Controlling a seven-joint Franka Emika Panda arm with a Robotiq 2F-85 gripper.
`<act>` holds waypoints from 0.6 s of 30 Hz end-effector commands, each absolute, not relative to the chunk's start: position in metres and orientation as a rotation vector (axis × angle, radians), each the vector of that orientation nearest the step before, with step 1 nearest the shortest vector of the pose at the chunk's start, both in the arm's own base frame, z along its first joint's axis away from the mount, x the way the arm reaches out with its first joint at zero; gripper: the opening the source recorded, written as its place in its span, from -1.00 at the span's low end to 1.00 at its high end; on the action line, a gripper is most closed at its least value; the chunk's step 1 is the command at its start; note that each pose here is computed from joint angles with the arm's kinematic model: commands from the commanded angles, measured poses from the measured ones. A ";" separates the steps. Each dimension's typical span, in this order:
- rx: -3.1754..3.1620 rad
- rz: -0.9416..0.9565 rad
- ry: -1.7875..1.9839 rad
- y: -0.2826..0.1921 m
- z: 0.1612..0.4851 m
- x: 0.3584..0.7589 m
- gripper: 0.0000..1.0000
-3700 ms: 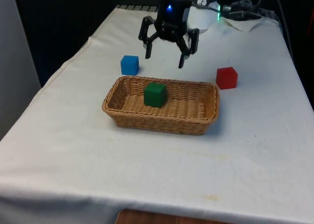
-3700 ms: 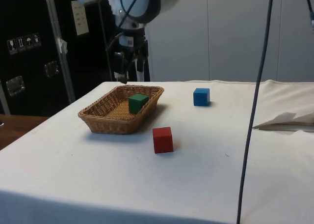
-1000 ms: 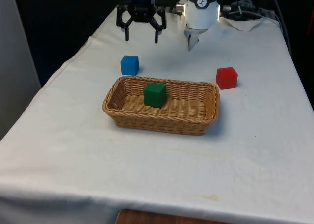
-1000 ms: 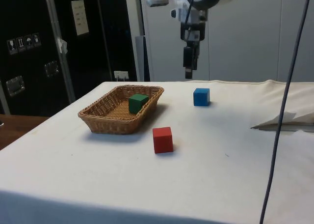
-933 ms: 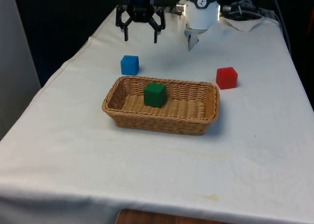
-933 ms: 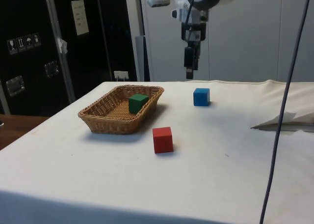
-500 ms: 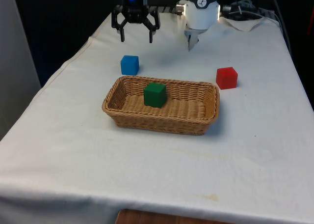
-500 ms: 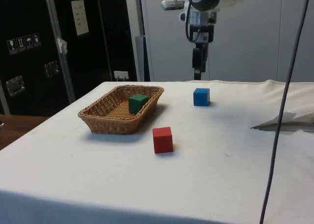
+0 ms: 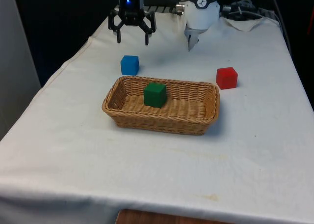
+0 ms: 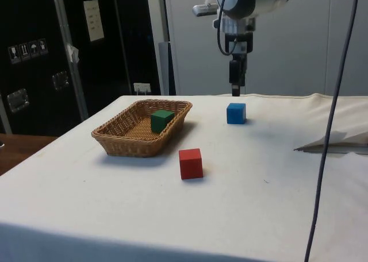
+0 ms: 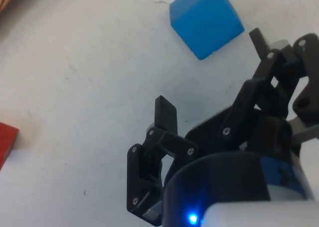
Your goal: Pick up exactly two blocks and place them into the basket.
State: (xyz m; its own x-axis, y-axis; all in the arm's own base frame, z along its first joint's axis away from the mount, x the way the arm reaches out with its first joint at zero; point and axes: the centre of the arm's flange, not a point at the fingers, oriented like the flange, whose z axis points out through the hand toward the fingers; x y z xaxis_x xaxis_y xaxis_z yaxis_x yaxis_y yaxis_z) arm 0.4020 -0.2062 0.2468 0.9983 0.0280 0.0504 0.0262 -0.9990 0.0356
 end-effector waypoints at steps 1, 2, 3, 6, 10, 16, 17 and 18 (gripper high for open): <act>3.112 0.083 0.047 -0.200 0.240 0.398 1.00; 3.108 0.075 0.045 -0.199 0.238 0.398 1.00; 3.108 0.075 0.045 -0.199 0.238 0.398 1.00; 3.103 0.065 0.043 -0.199 0.236 0.398 1.00; 3.096 0.050 0.046 -0.198 0.234 0.400 1.00; 3.093 0.042 0.032 -0.204 0.233 0.400 1.00; 3.094 0.041 0.033 -0.205 0.233 0.400 1.00; 3.095 0.043 0.029 -0.206 0.233 0.400 1.00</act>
State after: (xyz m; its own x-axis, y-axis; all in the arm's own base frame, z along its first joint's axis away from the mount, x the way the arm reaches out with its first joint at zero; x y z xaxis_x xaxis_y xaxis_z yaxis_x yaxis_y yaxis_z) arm 0.4056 -0.2108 0.2385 0.9997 0.0182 0.0190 0.0170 -0.9979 0.0620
